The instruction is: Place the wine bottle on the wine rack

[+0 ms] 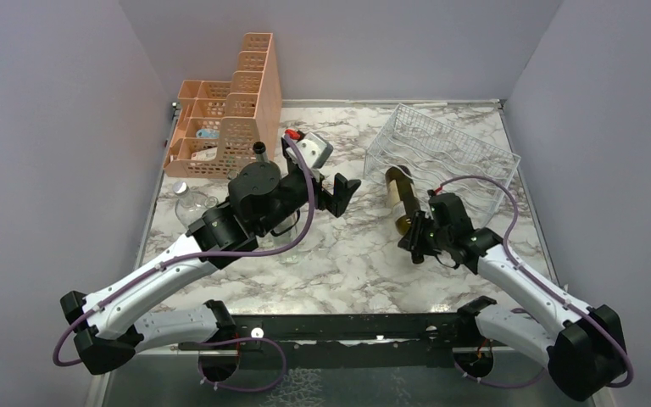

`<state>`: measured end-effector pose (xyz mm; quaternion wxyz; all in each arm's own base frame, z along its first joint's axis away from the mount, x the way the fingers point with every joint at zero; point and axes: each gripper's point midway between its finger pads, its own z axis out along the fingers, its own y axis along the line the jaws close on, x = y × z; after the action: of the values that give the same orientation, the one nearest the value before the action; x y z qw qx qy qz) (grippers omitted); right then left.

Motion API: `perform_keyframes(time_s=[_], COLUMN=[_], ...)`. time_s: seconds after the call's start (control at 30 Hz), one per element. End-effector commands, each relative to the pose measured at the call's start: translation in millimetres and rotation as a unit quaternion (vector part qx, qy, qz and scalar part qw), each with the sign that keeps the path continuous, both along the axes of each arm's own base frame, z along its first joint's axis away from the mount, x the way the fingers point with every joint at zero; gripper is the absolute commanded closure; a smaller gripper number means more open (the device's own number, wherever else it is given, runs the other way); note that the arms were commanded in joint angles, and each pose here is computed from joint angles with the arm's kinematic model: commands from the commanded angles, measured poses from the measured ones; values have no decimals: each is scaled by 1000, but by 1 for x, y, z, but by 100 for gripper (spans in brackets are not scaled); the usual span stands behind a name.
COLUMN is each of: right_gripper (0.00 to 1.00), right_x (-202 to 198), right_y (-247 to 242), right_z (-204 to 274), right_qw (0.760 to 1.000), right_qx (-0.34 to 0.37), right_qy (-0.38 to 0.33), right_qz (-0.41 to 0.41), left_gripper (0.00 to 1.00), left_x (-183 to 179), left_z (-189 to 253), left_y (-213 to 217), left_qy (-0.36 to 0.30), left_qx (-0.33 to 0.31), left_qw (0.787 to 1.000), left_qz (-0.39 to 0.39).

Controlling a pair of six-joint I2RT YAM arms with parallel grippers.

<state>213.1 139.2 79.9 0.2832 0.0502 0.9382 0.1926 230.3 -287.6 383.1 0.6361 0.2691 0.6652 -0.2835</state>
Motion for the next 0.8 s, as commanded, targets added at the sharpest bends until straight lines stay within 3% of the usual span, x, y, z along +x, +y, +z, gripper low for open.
perform_keyframes(time_s=[0.0, 0.13, 0.37, 0.53, 0.77], right_gripper=[99, 99, 99, 99, 99], right_x=[69, 82, 99, 114, 132], right_y=[14, 8, 37, 42, 31], right_z=[57, 51, 59, 67, 57], right_qw=[983, 976, 966, 952, 947], right_qx=[69, 76, 149, 190, 170], right_qy=[-159, -165, -189, -203, -204], right_qz=[-68, -118, -94, -128, -182], left_gripper=[1, 1, 1, 1, 1], left_x=[-3, -3, -3, -2, -1], left_z=[29, 31, 31, 31, 30], left_y=[10, 10, 11, 10, 9], left_qy=[-26, -28, -30, -30, -31], left_qx=[-26, -28, -25, -26, -22], left_qw=[999, 999, 999, 999, 999], left_qz=[8, 8, 8, 8, 8])
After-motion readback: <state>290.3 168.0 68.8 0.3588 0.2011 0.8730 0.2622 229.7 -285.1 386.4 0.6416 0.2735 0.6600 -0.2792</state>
